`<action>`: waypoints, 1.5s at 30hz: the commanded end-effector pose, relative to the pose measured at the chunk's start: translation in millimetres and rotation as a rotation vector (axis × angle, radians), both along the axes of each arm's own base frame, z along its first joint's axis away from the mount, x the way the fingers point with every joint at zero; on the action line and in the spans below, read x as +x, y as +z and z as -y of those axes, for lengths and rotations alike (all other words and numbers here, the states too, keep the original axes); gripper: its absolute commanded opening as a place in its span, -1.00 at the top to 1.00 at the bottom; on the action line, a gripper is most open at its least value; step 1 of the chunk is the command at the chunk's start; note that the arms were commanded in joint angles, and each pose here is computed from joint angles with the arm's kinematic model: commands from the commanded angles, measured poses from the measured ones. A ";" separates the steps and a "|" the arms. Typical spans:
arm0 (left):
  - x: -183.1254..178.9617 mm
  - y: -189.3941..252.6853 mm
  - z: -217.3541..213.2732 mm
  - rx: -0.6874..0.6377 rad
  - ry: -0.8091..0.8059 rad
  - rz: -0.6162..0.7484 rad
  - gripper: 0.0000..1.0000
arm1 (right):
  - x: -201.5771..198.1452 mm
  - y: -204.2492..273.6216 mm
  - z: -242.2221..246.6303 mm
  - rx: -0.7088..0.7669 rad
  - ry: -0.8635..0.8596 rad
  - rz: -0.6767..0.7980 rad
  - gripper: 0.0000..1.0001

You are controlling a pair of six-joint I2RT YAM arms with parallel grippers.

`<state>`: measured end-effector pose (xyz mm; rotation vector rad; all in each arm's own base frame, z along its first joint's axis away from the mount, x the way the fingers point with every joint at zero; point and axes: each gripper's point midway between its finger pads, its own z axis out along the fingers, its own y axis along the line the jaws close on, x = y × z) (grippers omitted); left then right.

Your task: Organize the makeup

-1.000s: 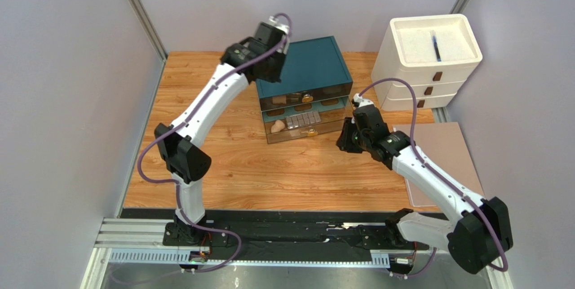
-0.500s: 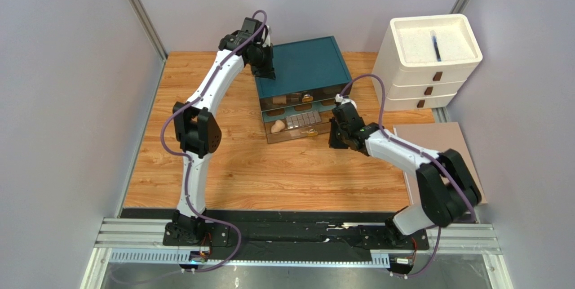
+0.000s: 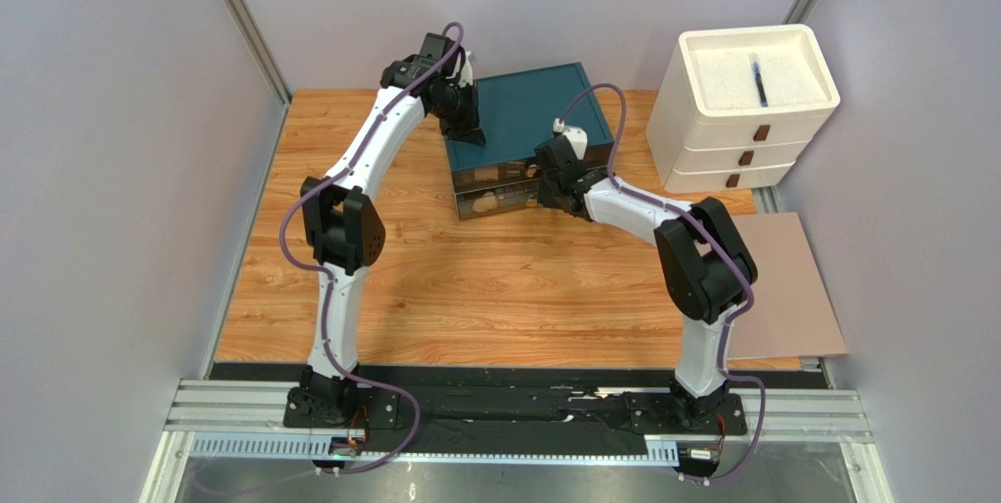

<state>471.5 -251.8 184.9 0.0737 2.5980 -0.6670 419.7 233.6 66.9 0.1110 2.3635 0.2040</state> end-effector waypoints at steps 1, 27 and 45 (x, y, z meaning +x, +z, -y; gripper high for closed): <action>-15.8 -11.4 -4.0 0.025 -0.027 -0.066 1.00 | 41.0 29.1 -13.9 0.087 -0.105 0.135 1.00; -26.1 63.9 -11.3 -0.010 -0.050 0.105 1.00 | 1.5 91.4 -7.8 0.565 -0.263 0.164 1.00; -154.9 137.1 -44.4 -0.144 -0.127 0.307 -0.83 | -132.7 154.7 96.7 0.341 -0.223 0.250 -1.00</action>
